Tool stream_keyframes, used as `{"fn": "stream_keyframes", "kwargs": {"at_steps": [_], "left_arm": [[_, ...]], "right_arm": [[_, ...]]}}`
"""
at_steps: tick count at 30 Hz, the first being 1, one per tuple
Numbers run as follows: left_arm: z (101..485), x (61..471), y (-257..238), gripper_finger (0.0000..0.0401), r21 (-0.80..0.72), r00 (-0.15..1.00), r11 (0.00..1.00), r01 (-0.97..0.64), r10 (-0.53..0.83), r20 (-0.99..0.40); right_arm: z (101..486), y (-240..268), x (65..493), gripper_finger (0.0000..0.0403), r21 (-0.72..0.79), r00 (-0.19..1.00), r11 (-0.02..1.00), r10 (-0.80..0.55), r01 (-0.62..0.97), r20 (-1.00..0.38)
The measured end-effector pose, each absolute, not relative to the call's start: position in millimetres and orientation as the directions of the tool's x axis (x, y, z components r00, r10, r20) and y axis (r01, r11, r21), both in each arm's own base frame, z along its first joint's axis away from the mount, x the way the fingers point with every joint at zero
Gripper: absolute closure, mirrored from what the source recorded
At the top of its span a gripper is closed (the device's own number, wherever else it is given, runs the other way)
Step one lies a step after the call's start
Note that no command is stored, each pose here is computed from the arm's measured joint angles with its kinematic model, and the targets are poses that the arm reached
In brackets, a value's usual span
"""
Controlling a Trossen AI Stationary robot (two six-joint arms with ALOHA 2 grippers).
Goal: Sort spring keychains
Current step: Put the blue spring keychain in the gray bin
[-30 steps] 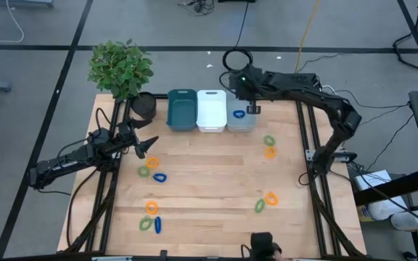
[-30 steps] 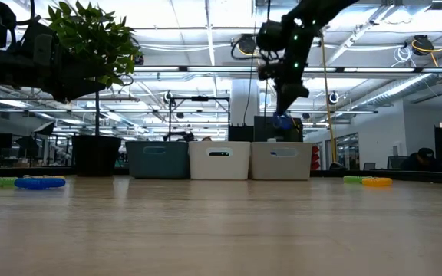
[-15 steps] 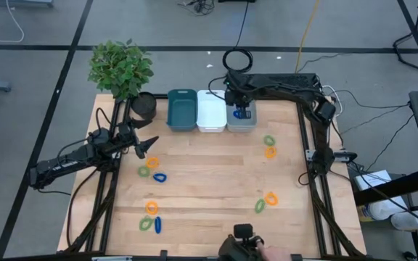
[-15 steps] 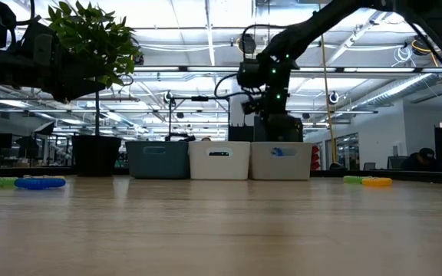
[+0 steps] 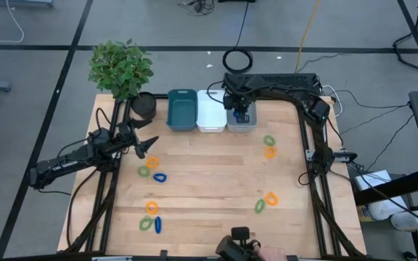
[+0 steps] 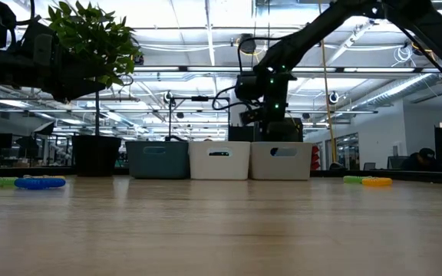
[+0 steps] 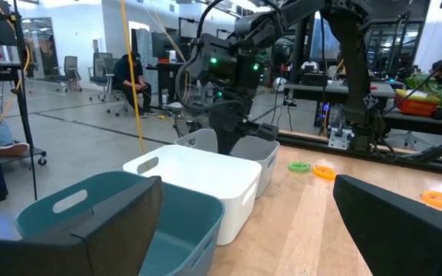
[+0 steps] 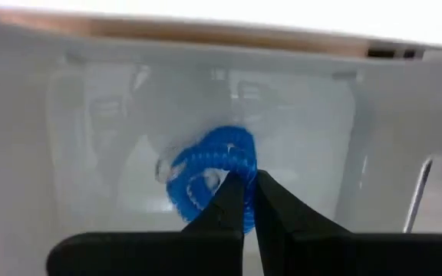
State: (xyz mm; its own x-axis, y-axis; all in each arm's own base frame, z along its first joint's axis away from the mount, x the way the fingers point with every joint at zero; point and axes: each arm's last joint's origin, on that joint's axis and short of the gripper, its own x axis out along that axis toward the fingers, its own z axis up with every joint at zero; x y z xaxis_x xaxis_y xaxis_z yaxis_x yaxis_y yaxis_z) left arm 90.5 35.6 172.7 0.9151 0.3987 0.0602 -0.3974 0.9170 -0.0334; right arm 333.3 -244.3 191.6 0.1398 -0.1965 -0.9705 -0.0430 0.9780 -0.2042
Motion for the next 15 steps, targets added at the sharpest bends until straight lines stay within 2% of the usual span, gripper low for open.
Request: {"fn": "stream_keyframes", "kwargs": {"at_steps": [7, 15], "left_arm": [[172.7, 90.5, 35.6, 0.0009, -0.033, 0.915, 0.917, -0.398, 0.399, 0.06], [172.7, 90.5, 35.6, 0.0009, -0.034, 0.915, 0.917, -0.398, 0.399, 0.061]], "right_arm": [[191.3, -243.3, 332.9, 0.0388, -0.2, 0.13, 0.979, -0.193, -0.039, -0.973], [191.6, -244.0, 333.1, 0.0282, -0.222, 0.119, 0.975, -0.218, -0.024, -0.969]]}}
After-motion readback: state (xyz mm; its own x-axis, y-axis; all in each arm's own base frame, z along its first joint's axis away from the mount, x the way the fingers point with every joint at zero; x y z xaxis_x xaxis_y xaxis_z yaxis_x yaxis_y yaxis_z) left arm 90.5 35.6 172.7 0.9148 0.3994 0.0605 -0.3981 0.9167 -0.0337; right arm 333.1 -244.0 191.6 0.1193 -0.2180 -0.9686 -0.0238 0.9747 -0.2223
